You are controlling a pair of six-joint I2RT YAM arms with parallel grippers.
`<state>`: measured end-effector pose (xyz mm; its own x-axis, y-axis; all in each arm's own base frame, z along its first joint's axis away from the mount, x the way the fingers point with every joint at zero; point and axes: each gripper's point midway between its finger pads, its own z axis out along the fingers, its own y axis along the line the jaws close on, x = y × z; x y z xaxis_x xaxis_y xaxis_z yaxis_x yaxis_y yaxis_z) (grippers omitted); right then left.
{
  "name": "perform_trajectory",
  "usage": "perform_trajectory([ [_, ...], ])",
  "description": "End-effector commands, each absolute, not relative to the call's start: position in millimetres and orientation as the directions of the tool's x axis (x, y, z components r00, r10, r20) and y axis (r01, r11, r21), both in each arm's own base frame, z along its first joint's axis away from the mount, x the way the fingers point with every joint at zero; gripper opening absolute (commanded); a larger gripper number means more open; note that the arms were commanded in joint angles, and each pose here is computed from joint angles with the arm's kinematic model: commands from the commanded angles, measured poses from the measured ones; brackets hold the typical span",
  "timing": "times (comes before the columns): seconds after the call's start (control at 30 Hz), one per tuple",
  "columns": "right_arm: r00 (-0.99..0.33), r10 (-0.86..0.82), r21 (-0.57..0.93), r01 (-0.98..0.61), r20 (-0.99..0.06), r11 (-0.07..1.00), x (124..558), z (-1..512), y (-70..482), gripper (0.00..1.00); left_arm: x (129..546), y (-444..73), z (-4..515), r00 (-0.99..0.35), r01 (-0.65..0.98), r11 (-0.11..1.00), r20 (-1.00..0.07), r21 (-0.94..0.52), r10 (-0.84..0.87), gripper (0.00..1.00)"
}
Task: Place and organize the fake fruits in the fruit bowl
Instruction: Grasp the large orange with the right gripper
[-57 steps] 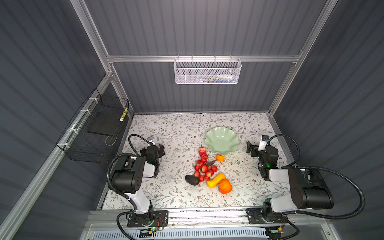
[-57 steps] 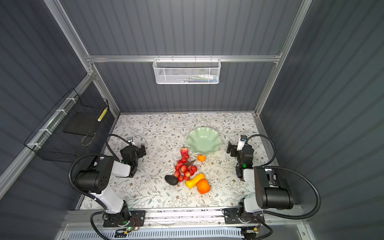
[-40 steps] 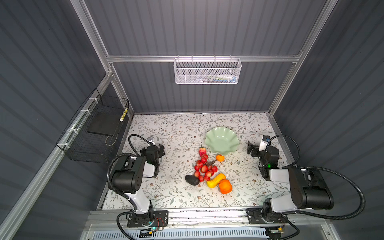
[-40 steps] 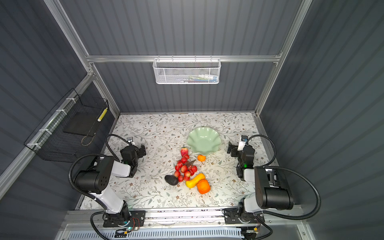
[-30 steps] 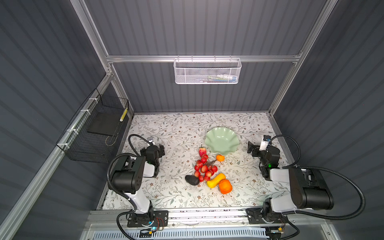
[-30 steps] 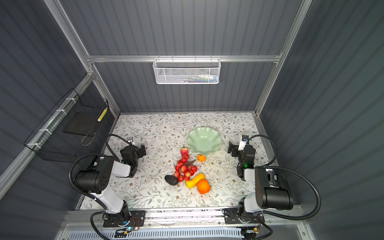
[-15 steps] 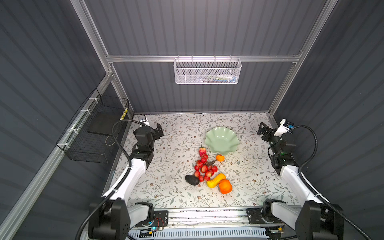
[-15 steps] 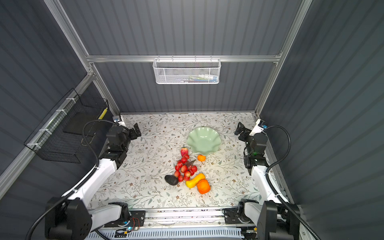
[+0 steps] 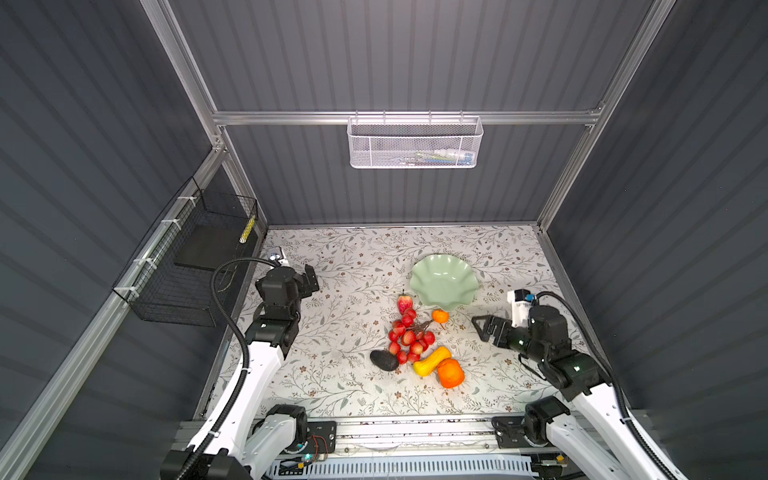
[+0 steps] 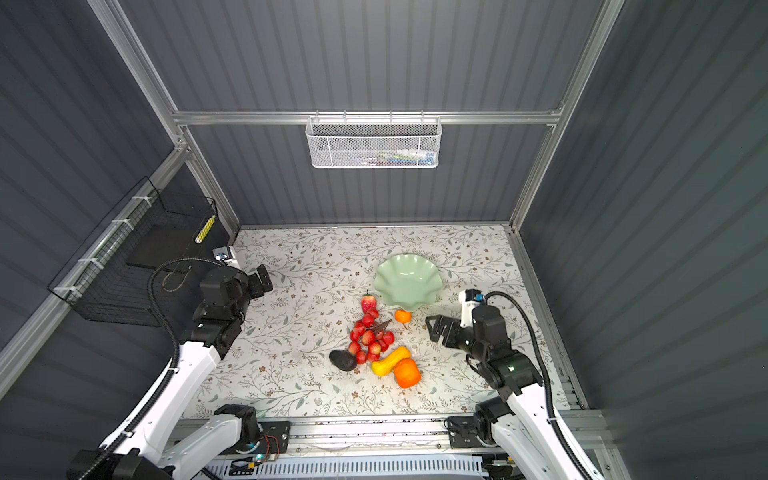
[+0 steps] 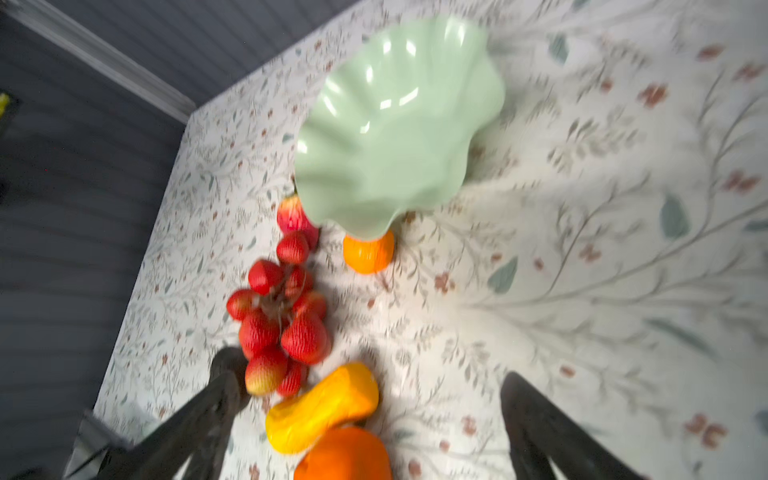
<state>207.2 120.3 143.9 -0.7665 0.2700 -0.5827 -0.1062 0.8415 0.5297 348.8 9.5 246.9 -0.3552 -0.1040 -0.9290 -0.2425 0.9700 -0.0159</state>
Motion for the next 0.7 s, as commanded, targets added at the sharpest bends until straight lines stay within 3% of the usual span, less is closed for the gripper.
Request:
perform_trajectory([
  [0.0, -0.867, 0.256, 0.501, 0.008, -0.428, 0.865, 170, 100, 121, 0.97, 347, 12, 253, -0.369, -0.255, 0.967, -0.923, -0.014, -0.11, 1.0],
  [0.27, -0.934, 0.079, 0.418, -0.079, -0.347, 0.905, 149, 73, 162, 0.98, 345, 9, 256, -0.36, -0.232, 0.973, -0.927, -0.016, -0.101, 1.0],
  [0.67, -0.939, 0.078, 0.483, -0.1, -0.335, 0.87, 157, 63, 204, 0.96, 344, 6, 253, -0.379, -0.212, 0.977, -0.921, -0.011, -0.093, 1.0],
])
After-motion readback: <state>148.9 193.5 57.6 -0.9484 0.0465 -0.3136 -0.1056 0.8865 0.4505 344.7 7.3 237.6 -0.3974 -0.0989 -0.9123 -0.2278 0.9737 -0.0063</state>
